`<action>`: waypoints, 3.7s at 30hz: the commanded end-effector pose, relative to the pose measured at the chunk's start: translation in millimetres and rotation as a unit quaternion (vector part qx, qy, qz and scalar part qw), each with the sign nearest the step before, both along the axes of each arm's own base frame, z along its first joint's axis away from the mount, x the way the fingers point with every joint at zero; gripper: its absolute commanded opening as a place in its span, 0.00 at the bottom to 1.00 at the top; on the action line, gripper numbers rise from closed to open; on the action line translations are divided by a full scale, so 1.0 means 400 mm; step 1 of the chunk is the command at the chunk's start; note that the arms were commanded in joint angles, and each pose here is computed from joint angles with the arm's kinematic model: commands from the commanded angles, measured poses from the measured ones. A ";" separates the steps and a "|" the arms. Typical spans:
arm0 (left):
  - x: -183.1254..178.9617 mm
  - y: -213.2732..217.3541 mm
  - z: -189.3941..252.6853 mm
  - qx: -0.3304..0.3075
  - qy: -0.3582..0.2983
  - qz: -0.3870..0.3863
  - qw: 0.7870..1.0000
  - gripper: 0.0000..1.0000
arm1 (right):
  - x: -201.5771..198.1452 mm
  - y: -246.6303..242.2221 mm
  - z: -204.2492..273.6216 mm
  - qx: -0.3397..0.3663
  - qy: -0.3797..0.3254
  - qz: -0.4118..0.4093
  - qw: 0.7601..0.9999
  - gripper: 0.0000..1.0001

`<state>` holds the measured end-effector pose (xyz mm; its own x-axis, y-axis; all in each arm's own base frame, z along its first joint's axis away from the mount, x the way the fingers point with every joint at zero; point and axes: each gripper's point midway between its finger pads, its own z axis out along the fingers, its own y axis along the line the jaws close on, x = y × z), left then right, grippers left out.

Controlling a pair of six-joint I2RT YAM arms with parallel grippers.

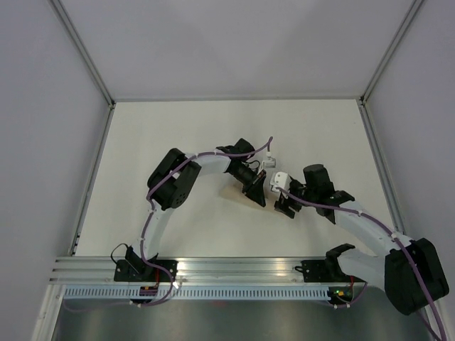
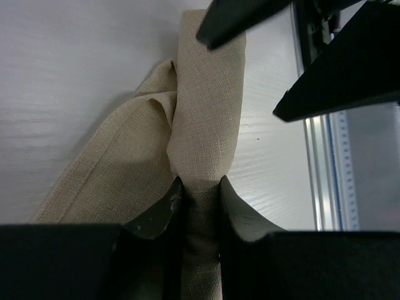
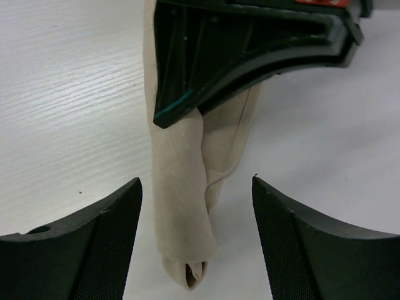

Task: Fold the napkin, place the utensils inside, and roll it up
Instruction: Roll the napkin with the utensil

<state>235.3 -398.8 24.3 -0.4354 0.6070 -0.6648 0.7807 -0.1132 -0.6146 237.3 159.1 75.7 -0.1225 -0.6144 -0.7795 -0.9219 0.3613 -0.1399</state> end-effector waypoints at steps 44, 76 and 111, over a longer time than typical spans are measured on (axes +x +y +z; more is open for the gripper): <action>0.136 0.056 0.168 -0.028 -0.076 0.169 0.982 0.42 | -0.067 0.071 -0.129 -0.115 -0.012 0.084 0.990 0.15; 0.077 0.173 0.223 -0.001 -0.467 0.352 0.811 0.47 | 0.028 0.056 -0.157 -0.094 0.324 0.116 0.934 0.15; -0.022 0.038 -0.080 0.130 -0.503 0.099 0.848 0.32 | 0.092 0.040 -0.243 -0.074 0.448 0.086 0.887 0.17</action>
